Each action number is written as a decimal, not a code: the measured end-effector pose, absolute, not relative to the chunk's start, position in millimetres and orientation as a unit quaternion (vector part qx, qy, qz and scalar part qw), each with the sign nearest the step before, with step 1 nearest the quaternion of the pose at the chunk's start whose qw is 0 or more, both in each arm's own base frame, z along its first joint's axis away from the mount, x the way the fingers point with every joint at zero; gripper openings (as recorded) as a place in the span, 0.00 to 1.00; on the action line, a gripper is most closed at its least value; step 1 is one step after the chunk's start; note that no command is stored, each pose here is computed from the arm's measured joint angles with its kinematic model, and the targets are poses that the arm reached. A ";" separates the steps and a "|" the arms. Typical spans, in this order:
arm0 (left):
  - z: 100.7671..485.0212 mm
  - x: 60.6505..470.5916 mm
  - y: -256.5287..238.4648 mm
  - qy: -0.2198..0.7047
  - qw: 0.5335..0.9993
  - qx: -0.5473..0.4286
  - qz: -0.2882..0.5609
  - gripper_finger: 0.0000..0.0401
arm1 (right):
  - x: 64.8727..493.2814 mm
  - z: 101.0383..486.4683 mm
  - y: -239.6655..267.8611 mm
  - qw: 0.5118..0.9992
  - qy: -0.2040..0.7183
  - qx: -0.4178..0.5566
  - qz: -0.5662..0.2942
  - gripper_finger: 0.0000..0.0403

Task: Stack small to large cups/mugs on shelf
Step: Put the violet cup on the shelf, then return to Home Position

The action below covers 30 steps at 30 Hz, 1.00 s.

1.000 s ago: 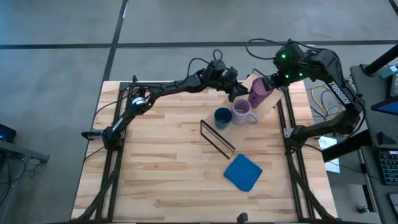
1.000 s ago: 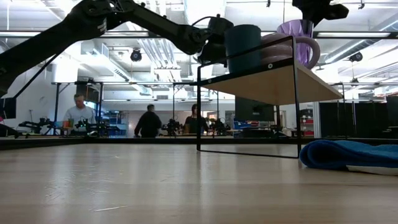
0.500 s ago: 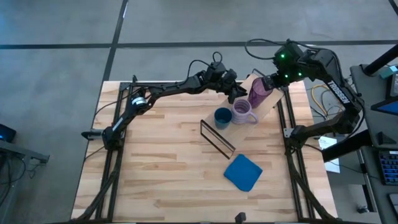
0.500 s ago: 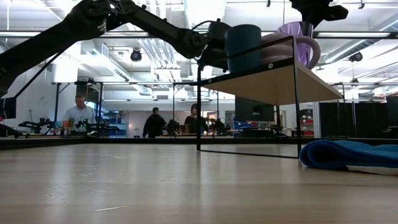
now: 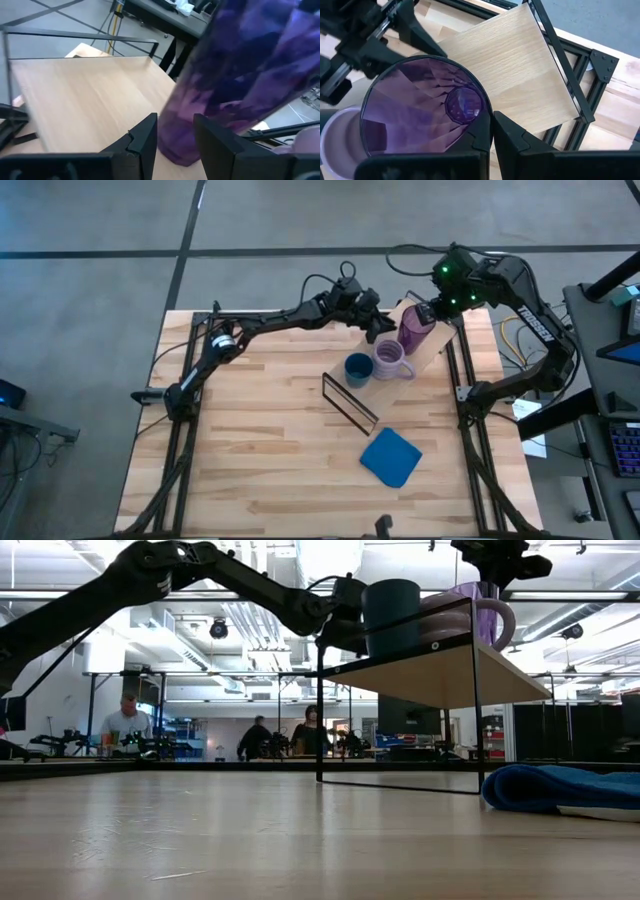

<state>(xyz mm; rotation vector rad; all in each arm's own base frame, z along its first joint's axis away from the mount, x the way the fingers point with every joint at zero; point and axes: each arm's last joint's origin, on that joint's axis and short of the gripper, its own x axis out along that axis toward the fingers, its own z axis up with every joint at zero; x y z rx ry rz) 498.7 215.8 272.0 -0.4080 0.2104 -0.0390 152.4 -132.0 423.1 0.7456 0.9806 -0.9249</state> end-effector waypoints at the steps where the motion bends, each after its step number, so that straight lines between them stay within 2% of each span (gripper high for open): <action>1: 272.0 497.9 217.6 0.104 0.974 -0.203 -0.017 0.28 | 152.2 423.1 -131.8 0.718 0.443 0.337 -0.418 0.02; 7: 272.7 495.4 223.2 0.102 0.974 -0.203 -0.011 0.28 | 151.4 423.7 -131.1 0.724 0.449 0.325 -0.410 0.04; 22: 278.7 488.7 237.8 0.092 0.975 -0.202 0.001 0.28 | 149.0 431.9 -129.1 0.735 0.437 0.319 -0.408 0.18; 30: 295.8 477.0 251.6 0.074 0.975 -0.211 0.008 0.28 | 135.8 458.8 -117.6 0.783 0.405 0.271 -0.387 0.17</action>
